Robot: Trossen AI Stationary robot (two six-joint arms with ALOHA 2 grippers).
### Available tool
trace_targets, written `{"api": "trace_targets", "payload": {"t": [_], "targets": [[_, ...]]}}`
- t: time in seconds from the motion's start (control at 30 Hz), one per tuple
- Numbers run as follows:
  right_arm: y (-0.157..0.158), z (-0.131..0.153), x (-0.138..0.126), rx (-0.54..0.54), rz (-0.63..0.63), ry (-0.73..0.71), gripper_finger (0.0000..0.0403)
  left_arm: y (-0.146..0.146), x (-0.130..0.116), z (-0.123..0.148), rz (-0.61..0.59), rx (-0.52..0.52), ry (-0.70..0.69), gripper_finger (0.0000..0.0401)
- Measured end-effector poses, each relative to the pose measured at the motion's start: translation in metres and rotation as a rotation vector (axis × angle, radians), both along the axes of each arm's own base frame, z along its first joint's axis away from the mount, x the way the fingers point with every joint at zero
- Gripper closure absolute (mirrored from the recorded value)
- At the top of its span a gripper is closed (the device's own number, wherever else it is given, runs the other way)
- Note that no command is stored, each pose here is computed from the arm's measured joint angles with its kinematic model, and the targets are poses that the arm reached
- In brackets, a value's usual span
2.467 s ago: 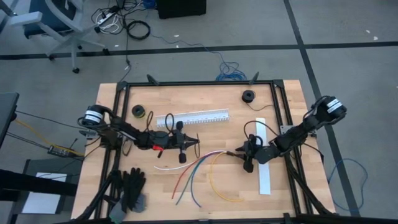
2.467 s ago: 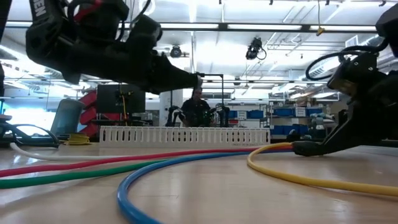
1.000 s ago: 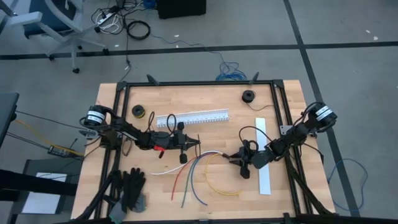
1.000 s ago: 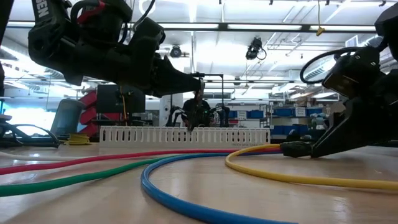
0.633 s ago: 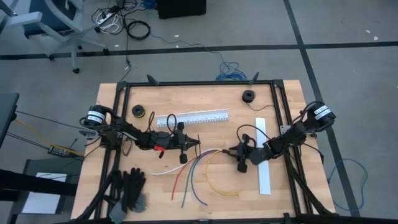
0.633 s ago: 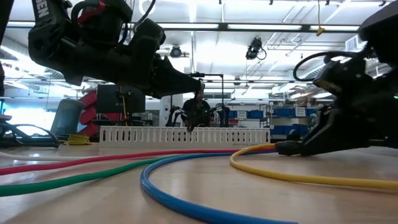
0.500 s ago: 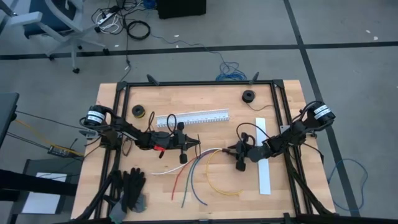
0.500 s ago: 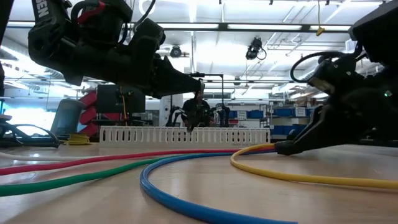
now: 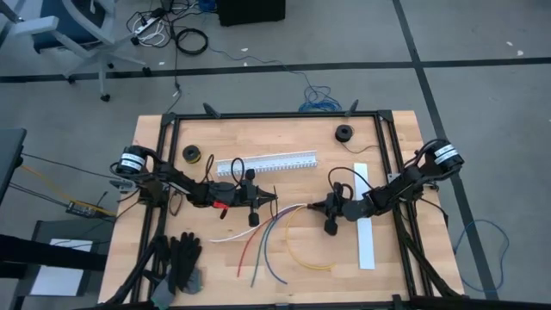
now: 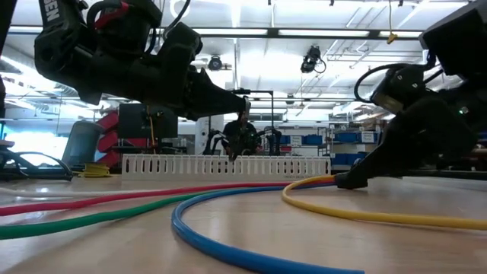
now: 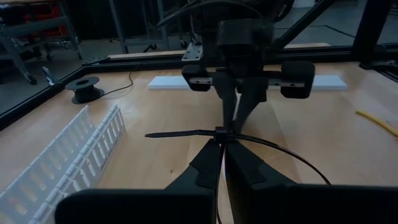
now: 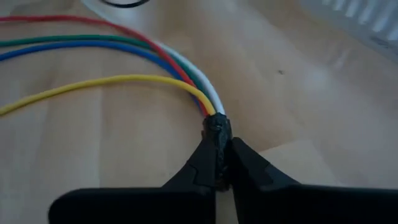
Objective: Ziptie cables
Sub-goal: Insert zip tie on the cable wire
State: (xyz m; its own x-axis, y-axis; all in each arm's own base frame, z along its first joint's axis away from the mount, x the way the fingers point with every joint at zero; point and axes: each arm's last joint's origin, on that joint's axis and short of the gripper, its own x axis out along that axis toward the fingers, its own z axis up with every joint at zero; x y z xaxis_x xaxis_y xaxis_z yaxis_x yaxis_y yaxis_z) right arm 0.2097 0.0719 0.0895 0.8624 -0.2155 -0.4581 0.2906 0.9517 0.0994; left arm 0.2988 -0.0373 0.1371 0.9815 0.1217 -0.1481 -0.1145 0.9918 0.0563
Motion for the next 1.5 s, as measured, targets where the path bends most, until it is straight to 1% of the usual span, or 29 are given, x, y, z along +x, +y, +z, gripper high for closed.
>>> {"api": "trace_targets", "payload": {"t": [0.1,0.23,0.37,0.47,0.57,0.6,0.67,0.73,0.83,0.93,1.03,1.13,1.23,1.37,1.5], "targets": [[0.000,0.003,-0.003,-0.037,-0.051,-0.010,0.0392,0.000,0.000,0.000,-0.004,0.000,0.000,0.0401],[0.001,0.017,-0.011,-0.111,-0.199,-0.072,0.0393,0.000,0.000,0.000,-0.004,-0.001,0.000,0.0401],[0.007,0.040,-0.022,-0.182,-0.396,-0.220,0.0393,0.000,0.000,0.000,-0.005,-0.002,-0.004,0.0401],[0.012,0.059,-0.031,-0.234,-0.488,-0.312,0.0393,0.000,0.000,0.002,-0.006,0.000,-0.019,0.0401],[0.017,0.079,-0.040,-0.277,-0.611,-0.382,0.0393,0.000,0.000,0.003,-0.007,0.002,-0.031,0.0401],[0.018,0.086,-0.043,-0.294,-0.642,-0.385,0.0393,0.000,0.000,0.003,-0.008,0.005,-0.030,0.0401],[0.020,0.099,-0.047,-0.334,-0.627,-0.360,0.0393,0.000,0.000,0.003,-0.008,0.012,-0.029,0.0401],[0.018,0.112,-0.049,-0.340,-0.627,-0.354,0.0393,0.000,0.000,0.003,-0.009,0.013,-0.029,0.0401],[0.019,0.132,-0.048,-0.392,-0.614,-0.317,0.0393,0.000,0.000,0.003,-0.009,0.015,-0.028,0.0401],[0.022,0.154,-0.044,-0.441,-0.595,-0.285,0.0393,0.000,0.000,0.003,-0.009,0.015,-0.027,0.0401],[0.029,0.167,-0.036,-0.492,-0.576,-0.250,0.0393,0.000,0.000,0.003,-0.009,0.015,-0.030,0.0401],[0.038,0.164,-0.029,-0.526,-0.551,-0.229,0.0393,0.000,0.001,0.006,-0.010,0.024,-0.054,0.0401],[0.049,0.148,-0.022,-0.517,-0.532,-0.241,0.0393,0.000,0.001,0.006,-0.010,0.024,-0.055,0.0401],[0.066,0.118,-0.016,-0.457,-0.513,-0.285,0.0393,0.000,0.000,0.005,-0.010,0.025,-0.044,0.0401],[0.085,0.082,-0.012,-0.344,-0.466,-0.359,0.0393,0.000,0.000,0.005,-0.010,0.025,-0.048,0.0401]]}}
